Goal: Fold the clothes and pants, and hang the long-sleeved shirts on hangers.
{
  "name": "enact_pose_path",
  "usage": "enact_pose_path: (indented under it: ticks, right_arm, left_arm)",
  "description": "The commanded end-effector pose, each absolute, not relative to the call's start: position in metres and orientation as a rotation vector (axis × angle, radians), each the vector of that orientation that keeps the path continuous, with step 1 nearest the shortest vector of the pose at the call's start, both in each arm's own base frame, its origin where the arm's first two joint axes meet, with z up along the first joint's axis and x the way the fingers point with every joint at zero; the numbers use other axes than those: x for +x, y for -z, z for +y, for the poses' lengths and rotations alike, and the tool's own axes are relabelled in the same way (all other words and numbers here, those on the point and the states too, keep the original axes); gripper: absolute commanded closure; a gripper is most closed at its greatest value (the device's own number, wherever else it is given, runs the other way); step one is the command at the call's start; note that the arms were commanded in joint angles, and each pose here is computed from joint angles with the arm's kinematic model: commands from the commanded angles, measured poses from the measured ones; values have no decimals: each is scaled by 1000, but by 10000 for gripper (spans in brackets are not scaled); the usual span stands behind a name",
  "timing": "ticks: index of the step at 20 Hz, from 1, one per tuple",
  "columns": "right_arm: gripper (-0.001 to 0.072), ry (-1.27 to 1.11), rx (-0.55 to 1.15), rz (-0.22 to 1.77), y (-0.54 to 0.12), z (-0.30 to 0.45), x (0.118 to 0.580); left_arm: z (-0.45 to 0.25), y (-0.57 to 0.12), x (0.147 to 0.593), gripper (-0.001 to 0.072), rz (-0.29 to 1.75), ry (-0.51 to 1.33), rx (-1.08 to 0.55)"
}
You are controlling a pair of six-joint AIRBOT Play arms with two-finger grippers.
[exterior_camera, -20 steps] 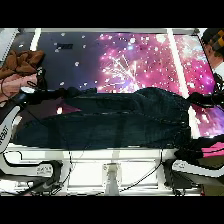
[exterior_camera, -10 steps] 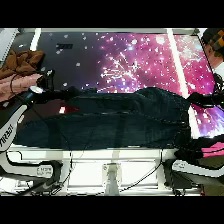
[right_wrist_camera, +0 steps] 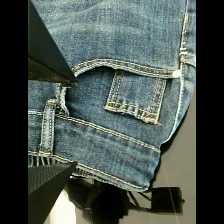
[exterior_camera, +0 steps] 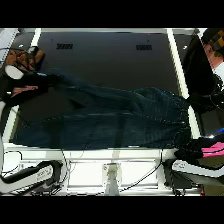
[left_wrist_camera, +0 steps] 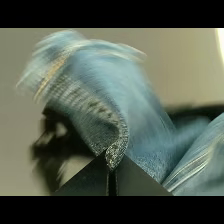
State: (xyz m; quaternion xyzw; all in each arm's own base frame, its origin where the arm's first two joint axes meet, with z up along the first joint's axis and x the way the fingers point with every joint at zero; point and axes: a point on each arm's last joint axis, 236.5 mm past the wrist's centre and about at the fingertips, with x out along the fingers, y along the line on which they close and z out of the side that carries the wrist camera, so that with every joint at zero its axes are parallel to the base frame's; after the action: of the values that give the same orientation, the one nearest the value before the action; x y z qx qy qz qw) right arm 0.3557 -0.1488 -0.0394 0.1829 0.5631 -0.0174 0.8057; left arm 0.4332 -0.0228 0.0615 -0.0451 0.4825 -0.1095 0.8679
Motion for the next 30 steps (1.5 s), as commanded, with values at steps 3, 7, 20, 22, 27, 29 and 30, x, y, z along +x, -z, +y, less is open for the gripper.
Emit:
enact_pose_path:
  ticks: [3, 7, 20, 22, 27, 29, 30]
  right_arm:
    - [194, 29, 396, 1214, 39, -147, 354]
    - [193, 26, 397, 1218, 39, -146, 353]
    - [193, 47, 379, 1191, 38, -153, 358]
    - [194, 47, 380, 1191, 38, -152, 358]
    - [194, 46, 382, 1189, 38, -152, 359]
    - [194, 55, 377, 1176, 37, -155, 361]
    - [195, 56, 377, 1174, 37, -155, 362]
  left_arm:
    - [37, -116, 307, 674, 1409, -65, -10]
    - [40, -94, 317, 674, 1472, -39, 12]
    - [74, 54, 455, 672, 1332, -191, -147]
    - [81, 43, 468, 672, 1258, -201, -151]
    - [90, -57, 531, 672, 844, -195, -125]
    - [90, -117, 542, 672, 662, -189, -111]
    - [90, -145, 540, 671, 597, -187, -107]
